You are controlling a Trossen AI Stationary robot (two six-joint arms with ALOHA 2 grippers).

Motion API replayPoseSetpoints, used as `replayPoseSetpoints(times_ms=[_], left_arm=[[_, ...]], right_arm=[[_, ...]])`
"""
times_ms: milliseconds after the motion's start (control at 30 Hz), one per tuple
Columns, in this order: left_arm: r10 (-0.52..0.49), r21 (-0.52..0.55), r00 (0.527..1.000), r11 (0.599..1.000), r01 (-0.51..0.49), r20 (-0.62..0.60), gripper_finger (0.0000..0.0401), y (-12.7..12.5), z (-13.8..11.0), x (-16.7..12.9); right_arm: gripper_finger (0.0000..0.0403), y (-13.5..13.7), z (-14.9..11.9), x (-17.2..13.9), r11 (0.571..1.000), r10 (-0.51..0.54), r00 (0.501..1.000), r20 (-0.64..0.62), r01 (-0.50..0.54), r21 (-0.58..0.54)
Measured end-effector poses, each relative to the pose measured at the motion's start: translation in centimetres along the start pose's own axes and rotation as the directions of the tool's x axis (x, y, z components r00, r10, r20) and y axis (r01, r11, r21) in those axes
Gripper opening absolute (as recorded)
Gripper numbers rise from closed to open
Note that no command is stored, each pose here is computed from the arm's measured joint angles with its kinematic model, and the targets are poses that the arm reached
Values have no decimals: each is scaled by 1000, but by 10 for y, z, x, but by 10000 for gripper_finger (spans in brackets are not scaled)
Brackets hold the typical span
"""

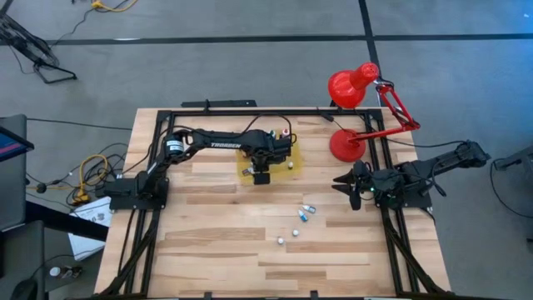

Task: Pick & Place food coloring
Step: Put the small white food coloring in the bin

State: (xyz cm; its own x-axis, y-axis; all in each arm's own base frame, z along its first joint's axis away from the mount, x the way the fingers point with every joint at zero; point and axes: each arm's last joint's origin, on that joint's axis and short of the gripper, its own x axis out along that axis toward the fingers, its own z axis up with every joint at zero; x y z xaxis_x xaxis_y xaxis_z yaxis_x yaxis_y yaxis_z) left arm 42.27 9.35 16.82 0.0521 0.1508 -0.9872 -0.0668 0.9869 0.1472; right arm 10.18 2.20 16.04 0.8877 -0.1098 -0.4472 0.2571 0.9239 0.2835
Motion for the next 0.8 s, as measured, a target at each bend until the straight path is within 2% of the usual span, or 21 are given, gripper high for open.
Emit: replayPoseSetpoints(times_ms=[167,567,800], left_arm=[[1,-16,1000,1000,-1,15,73,-1,2,0],[1,6,1000,1000,-1,29,145,-12,4,-3],[6,12,995,1000,-7,96,148,-15,1,-31]], right_arm=[[122,0,0,0,1000,0,1000,-1,0,0],[122,0,0,0,1000,0,1000,0,0,0],[122,0,0,0,1000,0,1000,0,0,0]])
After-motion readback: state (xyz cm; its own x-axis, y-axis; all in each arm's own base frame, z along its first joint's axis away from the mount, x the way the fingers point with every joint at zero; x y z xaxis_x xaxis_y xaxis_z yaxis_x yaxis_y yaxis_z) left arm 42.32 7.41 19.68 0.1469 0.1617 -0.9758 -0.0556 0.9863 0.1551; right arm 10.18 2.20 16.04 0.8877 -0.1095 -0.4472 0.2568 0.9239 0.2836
